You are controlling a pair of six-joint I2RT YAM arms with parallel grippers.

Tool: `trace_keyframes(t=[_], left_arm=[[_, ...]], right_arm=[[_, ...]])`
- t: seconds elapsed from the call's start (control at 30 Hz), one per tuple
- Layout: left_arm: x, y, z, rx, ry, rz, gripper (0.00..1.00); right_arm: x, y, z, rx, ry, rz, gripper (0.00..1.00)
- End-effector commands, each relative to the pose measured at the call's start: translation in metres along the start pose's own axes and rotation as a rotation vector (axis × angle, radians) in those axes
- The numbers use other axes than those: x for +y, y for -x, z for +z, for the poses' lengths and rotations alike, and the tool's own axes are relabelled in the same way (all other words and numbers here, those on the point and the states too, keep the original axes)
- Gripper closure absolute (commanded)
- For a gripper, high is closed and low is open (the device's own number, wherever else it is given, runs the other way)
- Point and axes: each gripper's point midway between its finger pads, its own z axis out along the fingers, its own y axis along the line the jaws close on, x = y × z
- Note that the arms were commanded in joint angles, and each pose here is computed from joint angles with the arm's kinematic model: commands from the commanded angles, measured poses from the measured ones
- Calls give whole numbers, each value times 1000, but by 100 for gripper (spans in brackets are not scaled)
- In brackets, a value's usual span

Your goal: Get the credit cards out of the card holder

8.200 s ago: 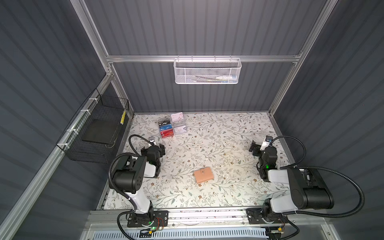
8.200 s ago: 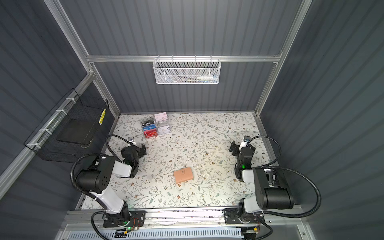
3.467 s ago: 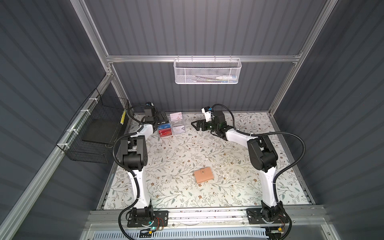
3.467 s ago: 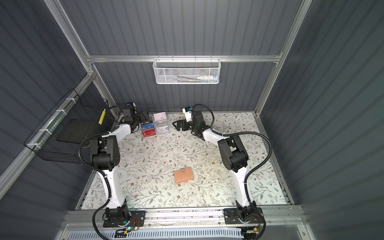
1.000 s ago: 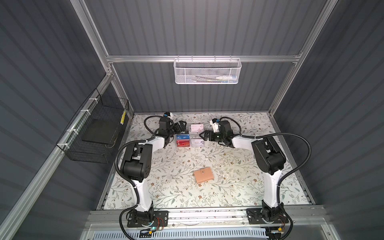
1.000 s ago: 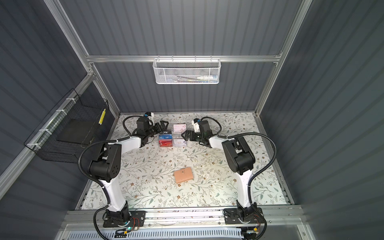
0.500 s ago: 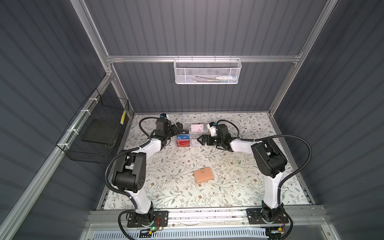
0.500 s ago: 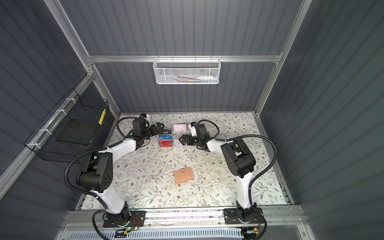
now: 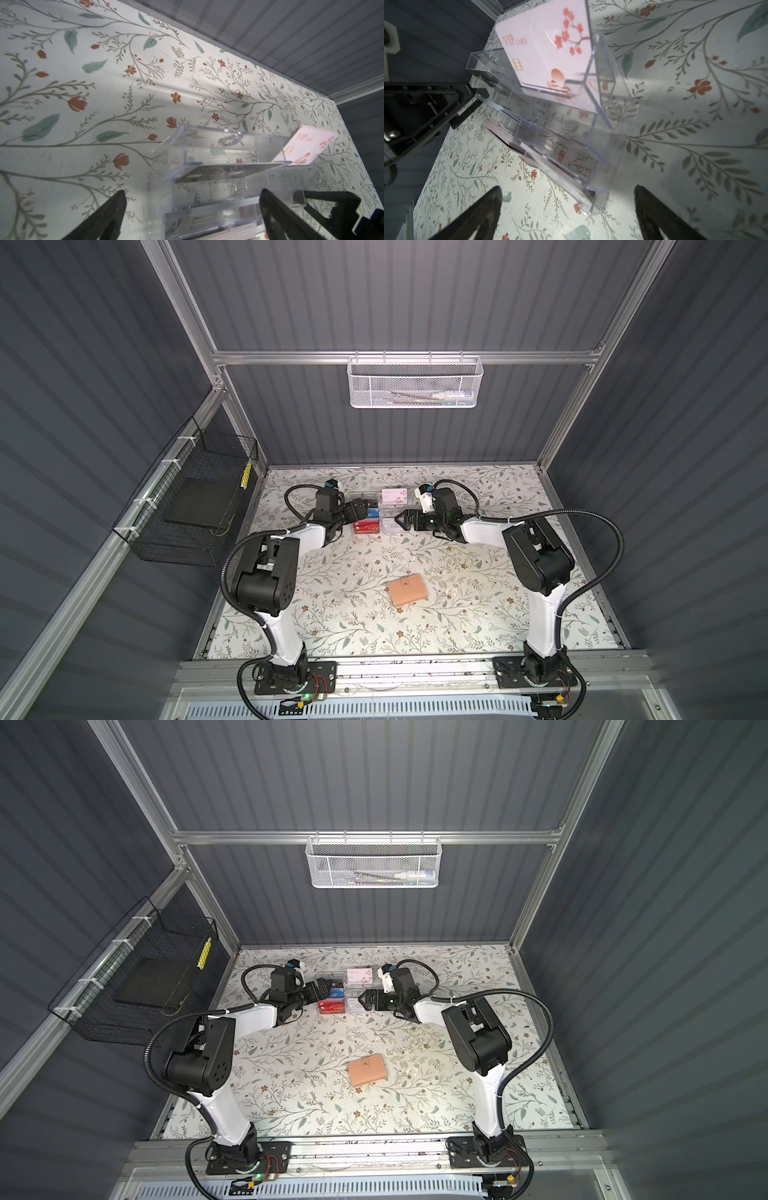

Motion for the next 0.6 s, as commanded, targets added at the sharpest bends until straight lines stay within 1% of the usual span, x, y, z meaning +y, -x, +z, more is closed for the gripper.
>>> trace_keyframes(t=[0.0, 0.13, 0.27, 0.43, 0.57], left_arm=[[-10, -7, 7, 0, -74, 11, 0], [-17, -9, 10, -3, -109, 5, 0], [-27, -10, 14, -1, -142, -5, 0], [-45, -21, 21, 11, -188, -33, 0], [-59, -31, 24, 23, -209, -31, 0]], right_arm=[[6, 5, -2, 0, 14, -10, 1], [12, 6, -3, 5, 42, -14, 1], [9, 7, -4, 1, 34, -7, 1], [8, 10, -5, -4, 49, 18, 1], [2, 12, -10, -9, 43, 32, 1]])
